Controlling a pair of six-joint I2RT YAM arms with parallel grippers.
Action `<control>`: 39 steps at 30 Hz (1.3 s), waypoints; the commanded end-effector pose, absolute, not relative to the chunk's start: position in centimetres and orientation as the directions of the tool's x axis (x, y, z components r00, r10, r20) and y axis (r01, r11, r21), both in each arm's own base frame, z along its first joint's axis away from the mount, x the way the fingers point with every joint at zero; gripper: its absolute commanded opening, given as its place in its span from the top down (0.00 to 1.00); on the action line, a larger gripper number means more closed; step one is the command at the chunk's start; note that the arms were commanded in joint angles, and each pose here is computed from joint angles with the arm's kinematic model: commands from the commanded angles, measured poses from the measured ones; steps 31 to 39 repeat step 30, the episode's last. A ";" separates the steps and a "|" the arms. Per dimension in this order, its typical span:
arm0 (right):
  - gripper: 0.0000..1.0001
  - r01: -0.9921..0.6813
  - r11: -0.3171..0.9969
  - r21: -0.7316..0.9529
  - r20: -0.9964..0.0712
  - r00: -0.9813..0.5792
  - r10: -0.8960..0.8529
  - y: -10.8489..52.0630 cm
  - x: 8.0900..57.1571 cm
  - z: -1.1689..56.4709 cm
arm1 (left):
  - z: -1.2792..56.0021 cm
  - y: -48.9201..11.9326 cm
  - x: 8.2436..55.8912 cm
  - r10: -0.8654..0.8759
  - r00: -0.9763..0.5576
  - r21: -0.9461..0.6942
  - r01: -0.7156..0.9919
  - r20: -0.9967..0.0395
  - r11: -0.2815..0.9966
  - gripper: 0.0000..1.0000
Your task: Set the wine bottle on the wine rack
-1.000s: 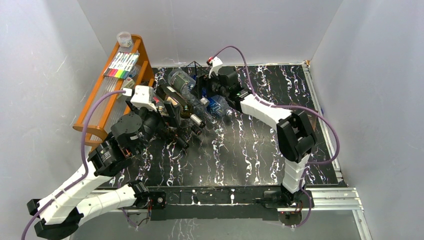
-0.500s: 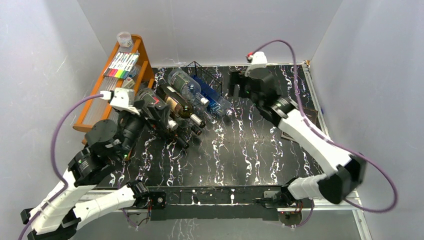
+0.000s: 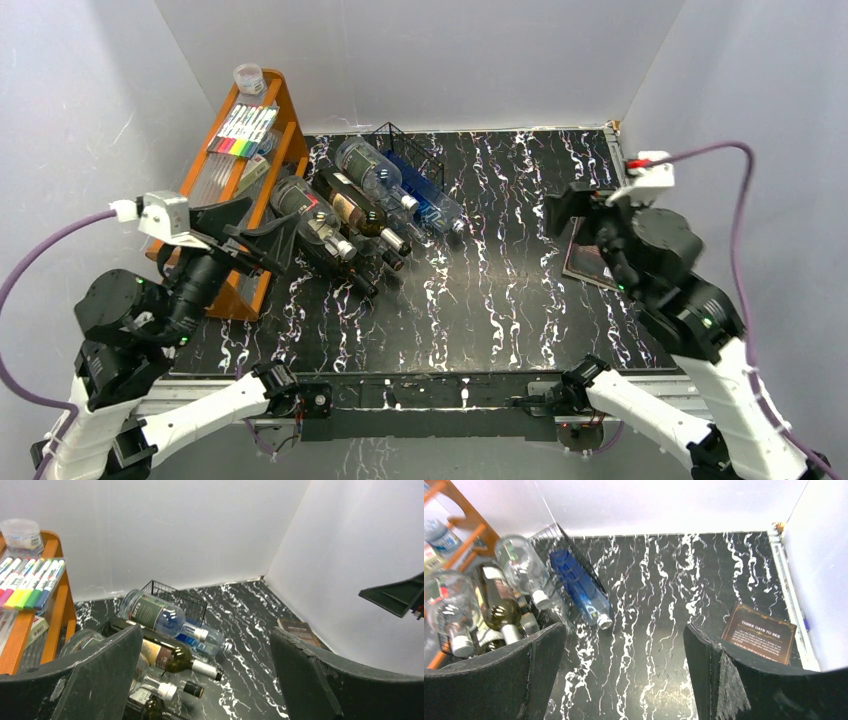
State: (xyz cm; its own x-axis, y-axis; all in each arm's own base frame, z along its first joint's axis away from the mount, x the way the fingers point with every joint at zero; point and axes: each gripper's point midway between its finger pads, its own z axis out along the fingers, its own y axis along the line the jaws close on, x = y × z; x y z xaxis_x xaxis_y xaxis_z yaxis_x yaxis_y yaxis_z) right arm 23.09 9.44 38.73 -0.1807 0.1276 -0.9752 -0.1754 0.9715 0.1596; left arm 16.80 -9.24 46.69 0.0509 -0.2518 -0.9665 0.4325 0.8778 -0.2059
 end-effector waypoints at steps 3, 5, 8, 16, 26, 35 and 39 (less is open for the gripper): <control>0.02 -0.182 0.958 0.223 -0.975 -0.016 0.224 5.8 19.4 44.7 | 49.2 -8.0 14.7 -0.314 0.077 -0.238 0.491 -0.946 0.838 0.02; 0.02 -0.197 0.952 0.235 -0.971 0.007 0.241 5.5 18.7 45.5 | 49.6 -7.7 14.4 -0.327 0.084 -0.244 0.497 -0.941 0.833 0.02; 0.02 -0.221 0.944 0.243 -0.967 0.020 0.254 5.4 18.1 46.2 | 49.8 -7.4 14.2 -0.336 0.091 -0.250 0.496 -0.937 0.831 0.02; 0.02 -0.259 0.927 0.269 -0.957 0.033 0.287 5.6 17.3 46.8 | 50.6 -6.4 14.2 -0.398 0.093 -0.314 0.462 -0.913 0.829 0.02; 0.02 -0.263 0.925 0.275 -0.956 0.031 0.293 5.7 17.3 46.6 | 50.6 -8.5 14.0 -0.356 0.089 -0.254 0.542 -0.930 0.801 0.02; 0.02 -0.268 0.923 0.275 -0.955 0.032 0.294 5.7 17.3 46.6 | 50.8 -8.2 14.1 -0.358 0.096 -0.258 0.526 -0.929 0.810 0.02; 0.02 -0.268 0.923 0.275 -0.955 0.032 0.294 5.7 17.3 46.6 | 50.8 -8.2 14.1 -0.358 0.096 -0.258 0.526 -0.929 0.810 0.02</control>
